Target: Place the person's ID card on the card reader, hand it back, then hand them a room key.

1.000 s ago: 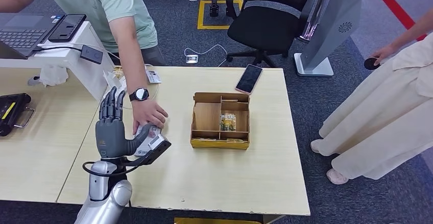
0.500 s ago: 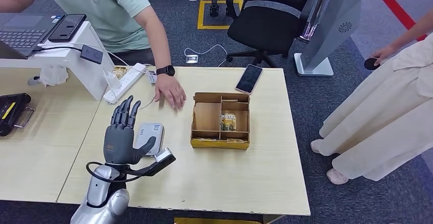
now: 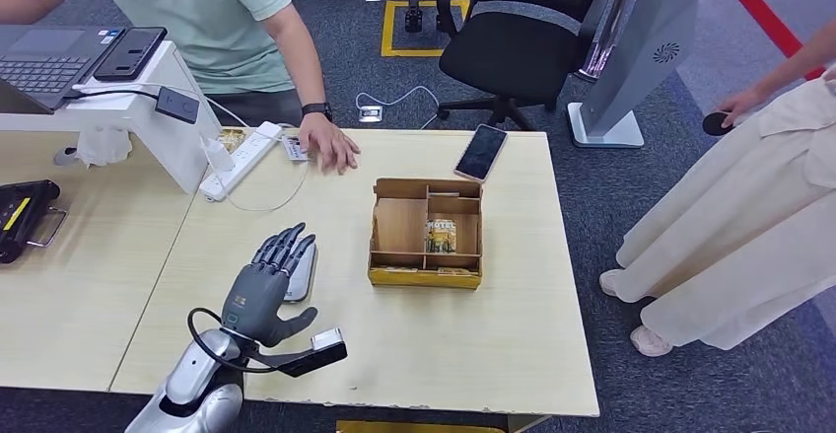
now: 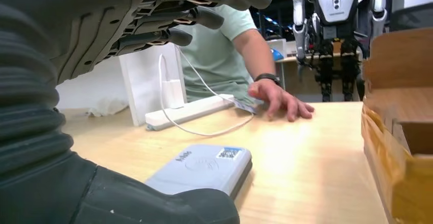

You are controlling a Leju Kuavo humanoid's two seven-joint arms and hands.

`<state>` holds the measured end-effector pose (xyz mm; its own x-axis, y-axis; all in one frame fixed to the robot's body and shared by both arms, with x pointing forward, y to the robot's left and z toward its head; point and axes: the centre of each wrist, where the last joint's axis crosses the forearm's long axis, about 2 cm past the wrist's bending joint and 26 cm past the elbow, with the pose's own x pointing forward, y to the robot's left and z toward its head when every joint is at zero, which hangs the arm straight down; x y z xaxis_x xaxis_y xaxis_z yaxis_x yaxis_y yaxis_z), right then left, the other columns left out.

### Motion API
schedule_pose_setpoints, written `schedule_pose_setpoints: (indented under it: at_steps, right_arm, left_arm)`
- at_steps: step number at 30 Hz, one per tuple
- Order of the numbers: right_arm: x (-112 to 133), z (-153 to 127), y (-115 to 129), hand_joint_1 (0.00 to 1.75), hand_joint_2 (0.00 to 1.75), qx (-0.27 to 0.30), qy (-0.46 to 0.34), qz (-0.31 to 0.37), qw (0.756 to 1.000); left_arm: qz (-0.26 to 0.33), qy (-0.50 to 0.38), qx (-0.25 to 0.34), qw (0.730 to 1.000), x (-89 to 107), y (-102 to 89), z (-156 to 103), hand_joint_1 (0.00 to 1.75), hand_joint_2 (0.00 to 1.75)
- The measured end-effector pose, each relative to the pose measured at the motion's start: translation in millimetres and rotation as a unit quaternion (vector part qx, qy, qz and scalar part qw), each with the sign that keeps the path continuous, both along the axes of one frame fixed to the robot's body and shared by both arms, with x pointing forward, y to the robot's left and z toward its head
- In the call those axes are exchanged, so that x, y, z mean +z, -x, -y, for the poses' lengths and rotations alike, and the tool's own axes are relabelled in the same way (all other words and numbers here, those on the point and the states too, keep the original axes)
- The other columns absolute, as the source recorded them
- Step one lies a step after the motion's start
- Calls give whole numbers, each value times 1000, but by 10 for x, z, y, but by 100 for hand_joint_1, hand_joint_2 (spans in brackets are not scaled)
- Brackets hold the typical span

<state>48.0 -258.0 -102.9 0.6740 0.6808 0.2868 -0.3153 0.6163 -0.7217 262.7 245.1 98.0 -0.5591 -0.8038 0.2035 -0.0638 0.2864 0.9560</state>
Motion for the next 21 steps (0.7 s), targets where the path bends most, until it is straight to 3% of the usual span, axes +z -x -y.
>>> schedule_pose_setpoints:
  at_steps: [21]
  right_arm:
    - [12, -12, -89, 0, 0, 5, 3, 2, 1000]
  left_arm:
    - [-54, 17, -16, 998, 104, -359, 315, 0, 175]
